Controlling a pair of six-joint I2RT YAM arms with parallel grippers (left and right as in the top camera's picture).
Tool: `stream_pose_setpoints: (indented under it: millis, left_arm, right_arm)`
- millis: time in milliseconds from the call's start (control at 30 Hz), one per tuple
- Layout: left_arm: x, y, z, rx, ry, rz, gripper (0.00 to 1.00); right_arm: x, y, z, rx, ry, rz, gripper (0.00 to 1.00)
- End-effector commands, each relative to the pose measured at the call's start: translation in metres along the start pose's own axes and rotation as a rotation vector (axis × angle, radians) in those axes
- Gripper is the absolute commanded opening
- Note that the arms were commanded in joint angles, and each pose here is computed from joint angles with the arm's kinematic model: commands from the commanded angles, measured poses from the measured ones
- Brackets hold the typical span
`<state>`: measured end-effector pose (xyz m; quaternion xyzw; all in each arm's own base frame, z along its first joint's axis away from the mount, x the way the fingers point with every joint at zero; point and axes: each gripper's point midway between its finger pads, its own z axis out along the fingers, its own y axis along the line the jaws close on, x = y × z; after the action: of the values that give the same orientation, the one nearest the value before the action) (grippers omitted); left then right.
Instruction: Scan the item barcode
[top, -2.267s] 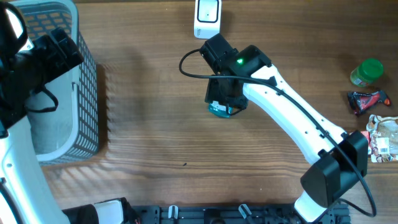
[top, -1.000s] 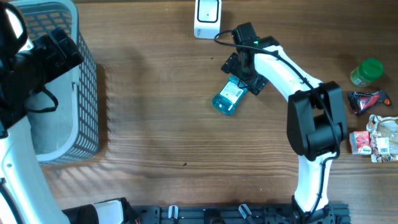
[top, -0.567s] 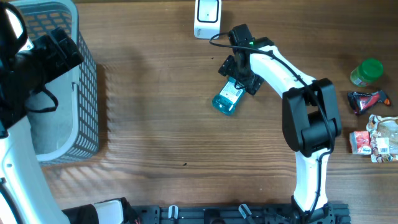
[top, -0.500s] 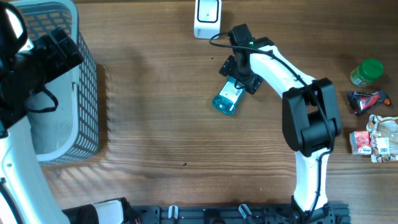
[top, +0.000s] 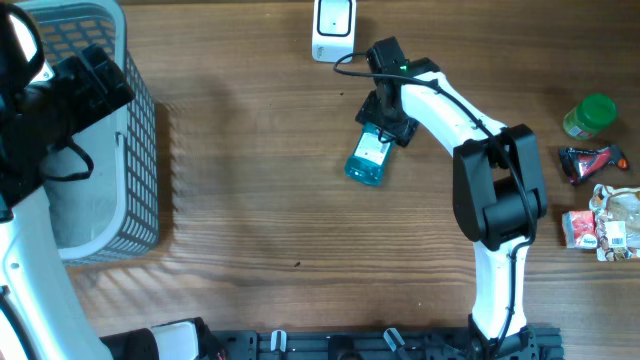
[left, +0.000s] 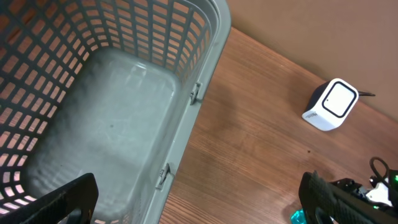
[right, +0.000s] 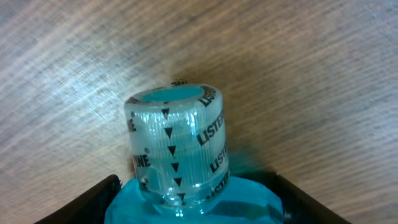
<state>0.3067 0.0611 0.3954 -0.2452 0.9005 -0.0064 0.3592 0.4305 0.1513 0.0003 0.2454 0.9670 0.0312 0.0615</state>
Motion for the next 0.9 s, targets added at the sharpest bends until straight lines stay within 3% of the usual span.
stream_pose_setpoints:
  millis: [0,433,667,867]
  left_arm:
    - [-0.003,0.001,-0.002,0.003,-0.009,-0.008,1.0]
    - [-0.003,0.001,-0.002,0.002,-0.009,-0.008,1.0]
    - [-0.003,0.001,-0.002,0.003,-0.009,-0.008,1.0]
    - [-0.003,0.001,-0.002,0.002,-0.009,-0.008,1.0]
  right_arm:
    - [0.02,-0.021,0.011,0.081,0.07,-0.033,0.6]
    - [0.035,-0.039,-0.067,0.09,0.084,-0.034,0.56]
    - [0.038,-0.028,-0.112,-0.024,0.053,-0.059,0.51]
    - [0.042,-0.027,-0.115,-0.034,0.06,-0.064,0.48]
